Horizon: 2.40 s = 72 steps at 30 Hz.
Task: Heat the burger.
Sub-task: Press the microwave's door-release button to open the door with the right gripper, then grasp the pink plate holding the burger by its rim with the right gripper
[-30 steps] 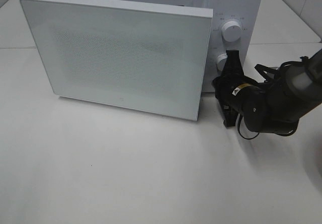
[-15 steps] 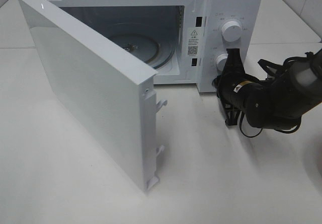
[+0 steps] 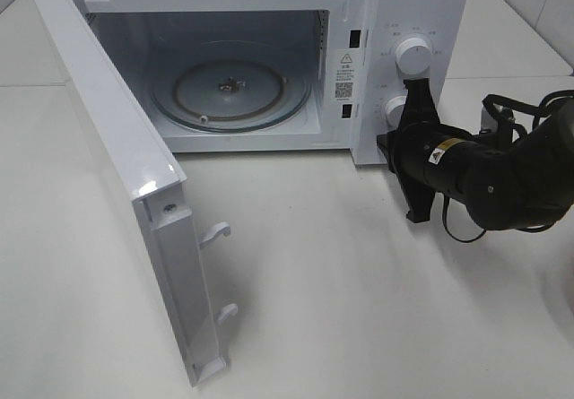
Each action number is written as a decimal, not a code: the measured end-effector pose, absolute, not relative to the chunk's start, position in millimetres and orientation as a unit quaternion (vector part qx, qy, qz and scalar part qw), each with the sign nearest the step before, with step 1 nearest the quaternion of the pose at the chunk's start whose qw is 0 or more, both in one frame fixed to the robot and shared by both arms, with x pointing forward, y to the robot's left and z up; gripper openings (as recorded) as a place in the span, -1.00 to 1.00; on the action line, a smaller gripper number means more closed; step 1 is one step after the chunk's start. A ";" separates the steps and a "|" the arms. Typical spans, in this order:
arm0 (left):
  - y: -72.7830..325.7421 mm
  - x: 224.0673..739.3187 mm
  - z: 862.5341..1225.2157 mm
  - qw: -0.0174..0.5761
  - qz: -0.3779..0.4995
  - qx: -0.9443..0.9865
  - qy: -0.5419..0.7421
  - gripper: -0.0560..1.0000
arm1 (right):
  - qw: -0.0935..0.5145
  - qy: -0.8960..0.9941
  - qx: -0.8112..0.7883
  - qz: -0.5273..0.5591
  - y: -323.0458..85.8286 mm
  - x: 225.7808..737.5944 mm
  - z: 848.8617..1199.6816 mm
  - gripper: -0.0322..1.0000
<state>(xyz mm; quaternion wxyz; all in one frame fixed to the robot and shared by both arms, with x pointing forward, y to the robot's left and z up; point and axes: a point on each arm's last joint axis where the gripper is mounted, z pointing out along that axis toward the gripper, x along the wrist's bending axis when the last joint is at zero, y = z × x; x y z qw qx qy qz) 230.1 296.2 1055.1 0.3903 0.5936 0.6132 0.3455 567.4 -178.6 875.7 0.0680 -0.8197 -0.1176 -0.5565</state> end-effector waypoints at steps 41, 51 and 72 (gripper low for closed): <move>296.2 230.1 1055.1 0.390 0.345 0.594 0.613 0.98 | -0.130 -0.595 -0.704 -0.365 -214.1 454.5 993.0 -0.89; 296.2 230.1 1055.1 0.390 0.345 0.594 0.613 0.98 | -0.129 -0.711 -0.658 -0.212 -224.6 436.7 999.8 -0.81; 296.2 230.1 1055.1 0.390 0.345 0.594 0.613 0.98 | -0.176 -0.741 -0.633 -0.142 -267.4 444.8 1000.8 0.25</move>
